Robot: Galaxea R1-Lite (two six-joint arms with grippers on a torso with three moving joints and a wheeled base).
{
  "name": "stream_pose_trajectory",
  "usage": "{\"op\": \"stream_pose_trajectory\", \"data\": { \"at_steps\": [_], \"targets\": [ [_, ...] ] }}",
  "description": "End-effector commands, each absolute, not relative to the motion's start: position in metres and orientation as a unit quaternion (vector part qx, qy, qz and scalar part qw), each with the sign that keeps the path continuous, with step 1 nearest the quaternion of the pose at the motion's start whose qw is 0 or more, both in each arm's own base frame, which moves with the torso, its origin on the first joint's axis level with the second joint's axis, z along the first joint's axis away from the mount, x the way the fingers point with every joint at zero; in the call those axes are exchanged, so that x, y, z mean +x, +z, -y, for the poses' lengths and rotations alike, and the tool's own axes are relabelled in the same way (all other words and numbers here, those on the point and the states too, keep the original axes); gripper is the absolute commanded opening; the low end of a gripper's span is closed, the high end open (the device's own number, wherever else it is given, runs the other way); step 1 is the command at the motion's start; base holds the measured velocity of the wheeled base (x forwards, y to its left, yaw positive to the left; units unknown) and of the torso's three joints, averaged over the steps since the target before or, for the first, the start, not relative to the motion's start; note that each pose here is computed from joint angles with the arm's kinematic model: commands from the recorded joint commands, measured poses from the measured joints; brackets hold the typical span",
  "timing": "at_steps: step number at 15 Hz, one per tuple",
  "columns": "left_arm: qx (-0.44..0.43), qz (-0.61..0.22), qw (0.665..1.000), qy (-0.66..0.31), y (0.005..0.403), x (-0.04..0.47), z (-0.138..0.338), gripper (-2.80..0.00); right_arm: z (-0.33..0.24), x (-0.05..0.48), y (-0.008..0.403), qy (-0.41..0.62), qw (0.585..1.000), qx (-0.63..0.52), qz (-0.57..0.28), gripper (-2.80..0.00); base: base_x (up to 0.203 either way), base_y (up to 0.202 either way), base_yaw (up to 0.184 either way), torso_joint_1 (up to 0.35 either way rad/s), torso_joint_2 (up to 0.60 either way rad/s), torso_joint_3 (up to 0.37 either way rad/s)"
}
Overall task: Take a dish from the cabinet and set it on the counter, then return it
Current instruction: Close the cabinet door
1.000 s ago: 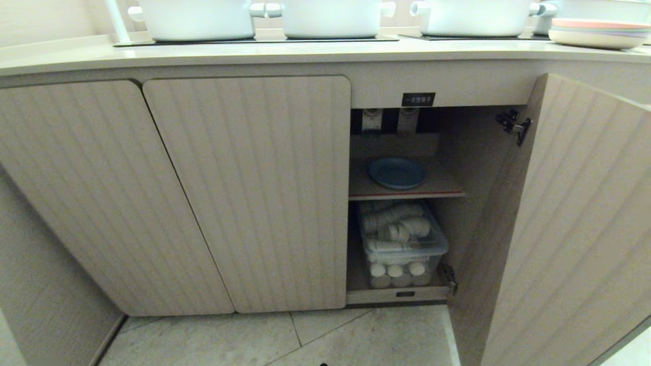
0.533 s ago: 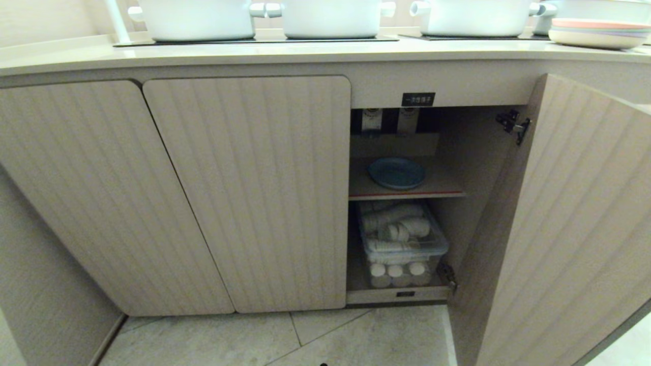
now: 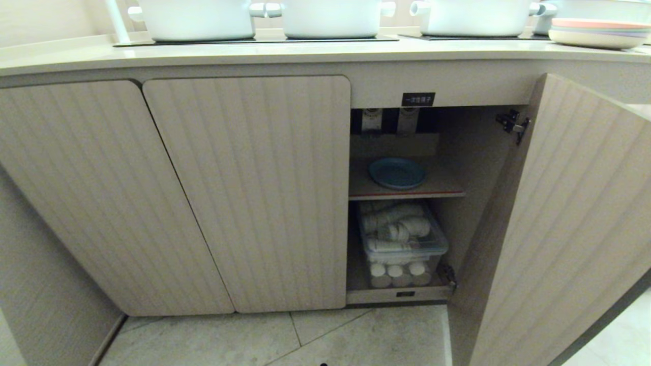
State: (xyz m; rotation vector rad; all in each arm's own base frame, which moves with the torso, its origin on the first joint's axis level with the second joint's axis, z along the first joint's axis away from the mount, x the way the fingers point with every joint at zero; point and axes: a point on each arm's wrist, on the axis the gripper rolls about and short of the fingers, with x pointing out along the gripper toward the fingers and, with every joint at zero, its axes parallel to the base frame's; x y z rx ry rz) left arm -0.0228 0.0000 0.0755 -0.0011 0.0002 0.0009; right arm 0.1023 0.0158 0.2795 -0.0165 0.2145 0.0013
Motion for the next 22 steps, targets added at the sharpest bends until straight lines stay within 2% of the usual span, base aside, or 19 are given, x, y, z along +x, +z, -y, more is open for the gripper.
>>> {"op": "stream_pose_trajectory", "data": {
  "at_steps": [1, 22],
  "targets": [
    [-0.001, 0.001, 1.000, 0.000, 0.076, -0.023, 0.000, -2.80, -0.018, 0.108, 0.276, 0.014, 0.993, 0.003, -0.121, -2.80, 0.000, 0.000, 0.000, 0.000, 0.00, 0.000],
    [-0.001, 0.001, 1.000, 0.000, 0.076, -0.023, 0.000, -2.80, -0.032, 0.146, 0.263, 0.060, 0.964, 0.155, -0.208, -2.80, 0.000, 0.000, 0.000, 0.000, 0.00, 0.000]
  ]
}}
